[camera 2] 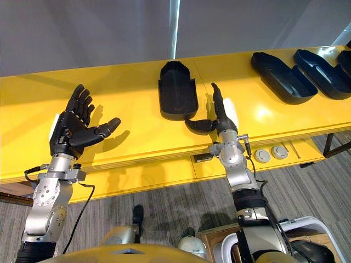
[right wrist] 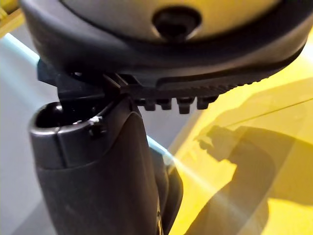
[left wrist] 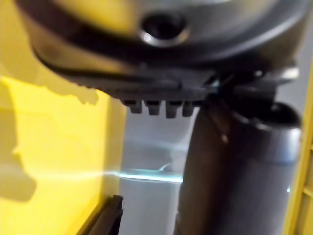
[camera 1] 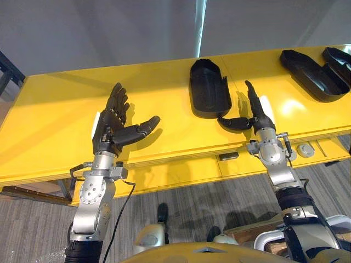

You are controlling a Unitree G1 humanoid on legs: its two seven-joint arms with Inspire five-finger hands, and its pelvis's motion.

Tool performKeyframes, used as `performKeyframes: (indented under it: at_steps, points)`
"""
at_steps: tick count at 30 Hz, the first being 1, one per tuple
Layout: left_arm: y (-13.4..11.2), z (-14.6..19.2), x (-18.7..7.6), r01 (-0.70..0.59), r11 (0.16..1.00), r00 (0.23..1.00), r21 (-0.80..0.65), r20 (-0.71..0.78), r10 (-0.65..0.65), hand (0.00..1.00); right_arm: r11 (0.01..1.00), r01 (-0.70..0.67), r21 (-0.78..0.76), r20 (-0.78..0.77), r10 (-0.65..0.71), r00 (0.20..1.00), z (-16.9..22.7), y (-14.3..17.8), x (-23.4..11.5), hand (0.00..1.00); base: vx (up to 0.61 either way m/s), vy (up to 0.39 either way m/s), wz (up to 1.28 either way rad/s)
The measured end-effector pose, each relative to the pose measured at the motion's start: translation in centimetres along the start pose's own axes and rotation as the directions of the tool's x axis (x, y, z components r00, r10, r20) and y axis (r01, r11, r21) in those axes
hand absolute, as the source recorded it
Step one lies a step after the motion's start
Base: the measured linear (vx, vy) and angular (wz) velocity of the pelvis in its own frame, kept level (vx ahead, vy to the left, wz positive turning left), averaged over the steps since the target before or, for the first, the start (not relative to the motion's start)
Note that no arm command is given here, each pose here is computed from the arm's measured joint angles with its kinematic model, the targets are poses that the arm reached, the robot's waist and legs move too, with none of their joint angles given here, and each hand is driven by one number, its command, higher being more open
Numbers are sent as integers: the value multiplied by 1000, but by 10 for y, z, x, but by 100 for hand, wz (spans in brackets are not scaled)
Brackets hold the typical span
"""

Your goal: Walk over and take three plastic housings, then place them on the shelf

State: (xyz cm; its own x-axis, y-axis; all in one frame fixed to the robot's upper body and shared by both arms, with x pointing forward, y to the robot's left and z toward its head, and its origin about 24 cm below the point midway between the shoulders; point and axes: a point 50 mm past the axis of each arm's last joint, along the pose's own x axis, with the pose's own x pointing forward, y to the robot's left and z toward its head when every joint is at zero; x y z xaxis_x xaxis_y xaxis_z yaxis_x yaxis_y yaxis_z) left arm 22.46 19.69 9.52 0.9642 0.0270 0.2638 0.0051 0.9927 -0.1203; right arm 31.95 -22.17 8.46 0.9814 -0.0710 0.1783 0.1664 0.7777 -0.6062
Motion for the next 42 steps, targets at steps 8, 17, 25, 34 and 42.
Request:
performKeyframes:
  at_steps: [8, 17, 25, 34, 42]
  points:
    - [-1, 0, 0, 19, 999, 1000, -28, 0, -19, 100, 1000, 31, -5, -10, -31, 999, 1, -2, 3, 100, 0, 0, 0]
    - [-1, 0, -1, 30, 999, 1000, -31, -1, -30, 100, 999, 47, 3, 17, -47, 999, 5, -5, -4, 100, 1, -2, 0]
    - [4, 4, -25, -21, 998, 999, -60, 41, 24, 100, 948, 229, 219, 258, -283, 924, 40, -45, -80, 100, 51, -11, -20]
    - [-35, 31, -22, 130, 973, 967, -188, 243, -82, 100, 846, 343, 409, -69, -346, 936, 0, -24, -127, 100, 43, 2, -55]
    - [-49, 19, -11, 136, 953, 977, -270, 194, -85, 100, 812, 462, 357, -276, -381, 882, -27, -38, -182, 100, 19, -2, -95]
